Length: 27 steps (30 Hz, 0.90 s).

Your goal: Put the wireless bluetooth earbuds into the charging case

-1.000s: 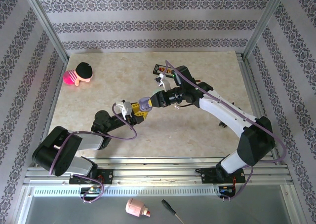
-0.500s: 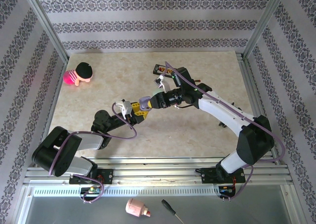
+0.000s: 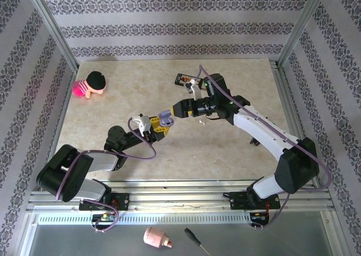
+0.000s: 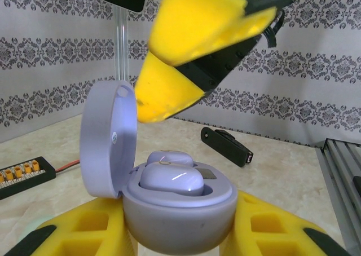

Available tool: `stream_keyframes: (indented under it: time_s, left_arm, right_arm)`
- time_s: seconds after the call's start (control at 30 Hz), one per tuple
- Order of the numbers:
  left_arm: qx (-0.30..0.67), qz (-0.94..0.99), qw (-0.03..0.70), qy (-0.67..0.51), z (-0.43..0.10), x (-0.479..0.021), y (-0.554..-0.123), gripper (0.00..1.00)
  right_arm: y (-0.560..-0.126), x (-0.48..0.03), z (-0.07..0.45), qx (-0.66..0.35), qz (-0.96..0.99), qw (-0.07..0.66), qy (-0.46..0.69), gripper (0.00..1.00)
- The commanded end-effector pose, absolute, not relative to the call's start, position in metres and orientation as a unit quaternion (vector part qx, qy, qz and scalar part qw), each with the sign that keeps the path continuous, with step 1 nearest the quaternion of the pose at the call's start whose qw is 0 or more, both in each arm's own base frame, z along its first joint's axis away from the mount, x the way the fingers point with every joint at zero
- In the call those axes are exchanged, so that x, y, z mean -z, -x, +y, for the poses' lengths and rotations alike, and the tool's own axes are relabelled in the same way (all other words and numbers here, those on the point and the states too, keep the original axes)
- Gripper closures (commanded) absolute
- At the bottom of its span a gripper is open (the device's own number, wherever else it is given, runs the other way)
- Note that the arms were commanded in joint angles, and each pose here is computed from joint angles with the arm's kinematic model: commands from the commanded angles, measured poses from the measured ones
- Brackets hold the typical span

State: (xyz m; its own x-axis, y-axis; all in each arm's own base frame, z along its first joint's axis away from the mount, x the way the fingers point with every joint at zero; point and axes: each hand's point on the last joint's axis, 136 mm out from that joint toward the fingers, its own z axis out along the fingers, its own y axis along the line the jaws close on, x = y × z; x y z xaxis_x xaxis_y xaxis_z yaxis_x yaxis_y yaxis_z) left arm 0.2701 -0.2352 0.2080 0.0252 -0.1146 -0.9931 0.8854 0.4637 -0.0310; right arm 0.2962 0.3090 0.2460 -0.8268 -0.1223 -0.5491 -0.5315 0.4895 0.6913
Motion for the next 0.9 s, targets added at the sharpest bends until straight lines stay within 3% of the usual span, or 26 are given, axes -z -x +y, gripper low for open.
stream_keyframes:
  time_s: [0.0, 0.6, 0.87]
  left_arm:
    - [0.385, 0.537, 0.663, -0.351, -0.234, -0.228, -0.270, 0.70]
    - [0.391, 0.536, 0.675, -0.323, -0.230, -0.244, -0.275, 0.70]
    - [0.385, 0.528, 0.689, -0.314, -0.227, -0.256, -0.278, 0.70]
  right_arm:
    - [-0.312, -0.257, 0.320, -0.476, 0.832, 0.221, 0.181, 0.30]
    - [-0.289, -0.232, 0.315, -0.466, 0.847, 0.181, 0.181, 0.32]
    - [-0.283, -0.240, 0.332, -0.596, 0.789, 0.114, 0.095, 0.35]
